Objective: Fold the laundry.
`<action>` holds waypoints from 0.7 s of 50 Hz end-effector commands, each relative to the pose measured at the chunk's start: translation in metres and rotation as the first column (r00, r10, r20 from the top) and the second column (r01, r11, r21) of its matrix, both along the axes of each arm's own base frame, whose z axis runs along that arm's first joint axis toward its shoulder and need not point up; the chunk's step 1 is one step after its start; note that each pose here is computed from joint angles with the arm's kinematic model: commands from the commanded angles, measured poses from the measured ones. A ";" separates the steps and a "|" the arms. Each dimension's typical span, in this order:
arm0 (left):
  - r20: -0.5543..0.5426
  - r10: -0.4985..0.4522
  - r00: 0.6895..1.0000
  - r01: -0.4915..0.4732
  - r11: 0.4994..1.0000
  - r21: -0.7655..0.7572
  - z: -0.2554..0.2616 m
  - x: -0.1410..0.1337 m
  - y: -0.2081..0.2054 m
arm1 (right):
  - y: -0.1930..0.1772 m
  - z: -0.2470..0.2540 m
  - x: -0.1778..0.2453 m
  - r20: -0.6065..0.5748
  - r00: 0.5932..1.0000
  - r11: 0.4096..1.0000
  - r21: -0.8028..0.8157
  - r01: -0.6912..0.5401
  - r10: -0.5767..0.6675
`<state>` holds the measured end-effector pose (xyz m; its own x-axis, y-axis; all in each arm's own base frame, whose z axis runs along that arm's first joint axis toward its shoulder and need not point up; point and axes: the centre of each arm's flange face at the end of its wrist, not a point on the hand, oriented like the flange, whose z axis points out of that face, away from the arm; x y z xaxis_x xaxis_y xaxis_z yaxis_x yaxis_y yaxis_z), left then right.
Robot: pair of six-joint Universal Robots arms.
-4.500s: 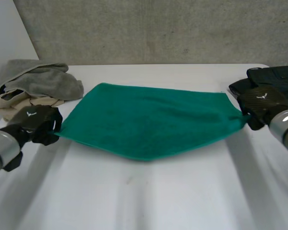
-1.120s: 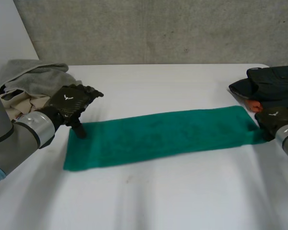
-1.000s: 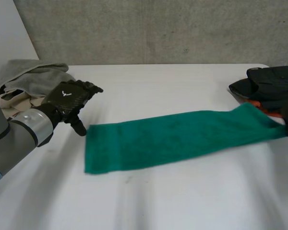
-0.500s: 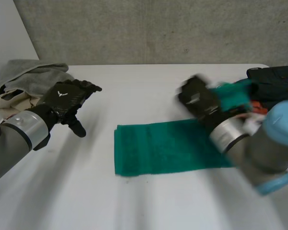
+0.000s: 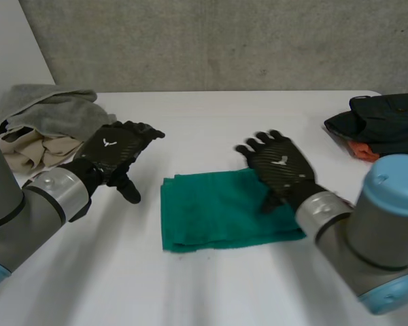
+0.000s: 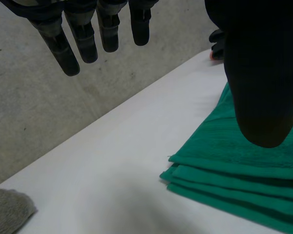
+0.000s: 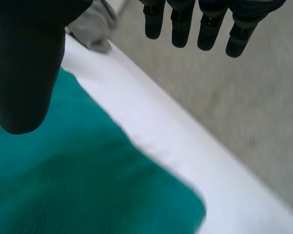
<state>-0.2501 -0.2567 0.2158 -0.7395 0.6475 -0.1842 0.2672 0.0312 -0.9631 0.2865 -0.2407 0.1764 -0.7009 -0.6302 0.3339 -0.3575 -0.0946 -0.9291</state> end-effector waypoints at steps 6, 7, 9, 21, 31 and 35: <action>0.004 -0.030 1.000 0.030 0.999 0.025 -0.008 -0.007 0.009 | -0.029 -0.051 -0.067 -0.352 0.927 0.962 0.183 0.201 -0.127; 0.006 -0.028 1.000 0.028 0.999 0.025 -0.008 -0.006 0.010 | -0.033 -0.049 -0.067 -0.349 0.926 0.965 0.157 0.209 -0.144; 0.006 -0.027 1.000 0.027 0.999 0.027 -0.008 -0.006 0.010 | -0.041 -0.040 -0.060 -0.311 0.931 0.975 0.049 0.217 -0.192; -0.004 -0.001 1.000 0.001 1.000 0.009 0.000 0.003 0.014 | 0.046 0.010 0.056 -0.170 0.975 0.916 -0.350 -0.196 0.144; -0.028 -0.038 0.999 0.039 0.999 0.034 -0.002 -0.009 0.022 | 0.082 -0.045 0.087 -0.350 0.862 0.898 -0.112 -0.426 0.366; -0.057 -0.044 0.997 0.046 0.999 0.021 0.004 -0.020 0.021 | 0.051 -0.014 0.082 -0.087 0.957 0.958 -0.055 -0.281 0.275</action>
